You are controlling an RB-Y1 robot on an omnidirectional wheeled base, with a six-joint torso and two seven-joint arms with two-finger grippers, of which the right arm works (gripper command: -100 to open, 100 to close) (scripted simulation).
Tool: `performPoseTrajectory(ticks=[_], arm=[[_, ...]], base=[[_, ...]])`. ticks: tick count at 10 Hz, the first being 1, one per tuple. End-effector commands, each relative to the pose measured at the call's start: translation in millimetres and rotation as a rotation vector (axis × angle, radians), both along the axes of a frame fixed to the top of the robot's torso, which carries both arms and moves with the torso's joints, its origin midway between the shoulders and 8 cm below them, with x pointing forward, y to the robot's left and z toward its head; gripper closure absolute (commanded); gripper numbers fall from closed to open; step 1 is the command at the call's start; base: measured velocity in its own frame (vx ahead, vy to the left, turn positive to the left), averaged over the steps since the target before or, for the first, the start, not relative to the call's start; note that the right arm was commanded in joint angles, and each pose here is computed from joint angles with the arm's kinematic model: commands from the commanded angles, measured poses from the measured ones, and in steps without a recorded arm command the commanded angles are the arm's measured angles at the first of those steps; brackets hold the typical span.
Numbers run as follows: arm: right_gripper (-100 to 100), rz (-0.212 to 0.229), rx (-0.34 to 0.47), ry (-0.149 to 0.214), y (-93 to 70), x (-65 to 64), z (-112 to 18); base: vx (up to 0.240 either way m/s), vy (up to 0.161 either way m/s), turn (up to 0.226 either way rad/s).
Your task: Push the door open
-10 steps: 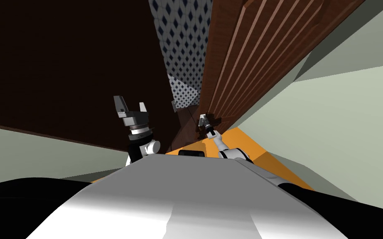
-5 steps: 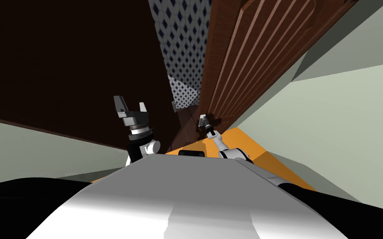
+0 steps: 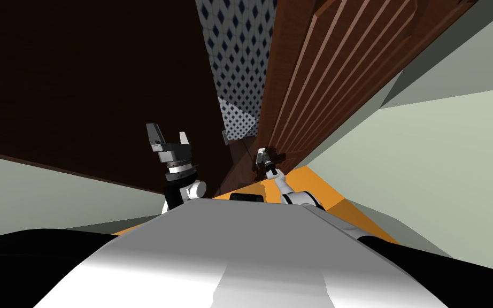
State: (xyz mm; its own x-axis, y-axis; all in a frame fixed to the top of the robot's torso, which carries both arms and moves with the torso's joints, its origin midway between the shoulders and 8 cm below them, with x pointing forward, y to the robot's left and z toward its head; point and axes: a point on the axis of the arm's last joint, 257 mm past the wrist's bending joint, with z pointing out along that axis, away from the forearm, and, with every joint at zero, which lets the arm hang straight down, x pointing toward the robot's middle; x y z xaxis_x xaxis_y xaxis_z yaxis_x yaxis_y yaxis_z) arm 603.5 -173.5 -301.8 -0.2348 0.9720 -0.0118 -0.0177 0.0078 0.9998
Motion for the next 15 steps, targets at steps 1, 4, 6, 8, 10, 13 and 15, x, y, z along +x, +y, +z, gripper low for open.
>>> performPoseTrajectory(ticks=[1,4,6,8,10,13,15], arm=[[100,-0.032,-0.009,-0.028,-14.6,9.2,14.2],[100,-0.032,-0.009,-0.028,-14.6,9.2,14.2],[-100,-0.038,-0.005,-0.021,-13.5,9.9,12.5],[-100,-0.031,-0.003,-0.014,-8.2,10.1,11.2],[-100,-0.019,0.001,-0.003,0.0,10.4,9.2],[-100,-0.003,0.006,0.012,11.2,10.7,6.7],[-100,-0.001,0.006,0.012,12.4,10.2,6.9]], base=[[0.098,-0.016,-0.005],[0.027,-0.015,-0.008],[-0.007,-0.038,-0.013],[-0.200,-0.010,0.010],[-0.194,-0.004,0.013],[-0.201,-0.020,0.012],[-0.136,-0.038,0.008]])
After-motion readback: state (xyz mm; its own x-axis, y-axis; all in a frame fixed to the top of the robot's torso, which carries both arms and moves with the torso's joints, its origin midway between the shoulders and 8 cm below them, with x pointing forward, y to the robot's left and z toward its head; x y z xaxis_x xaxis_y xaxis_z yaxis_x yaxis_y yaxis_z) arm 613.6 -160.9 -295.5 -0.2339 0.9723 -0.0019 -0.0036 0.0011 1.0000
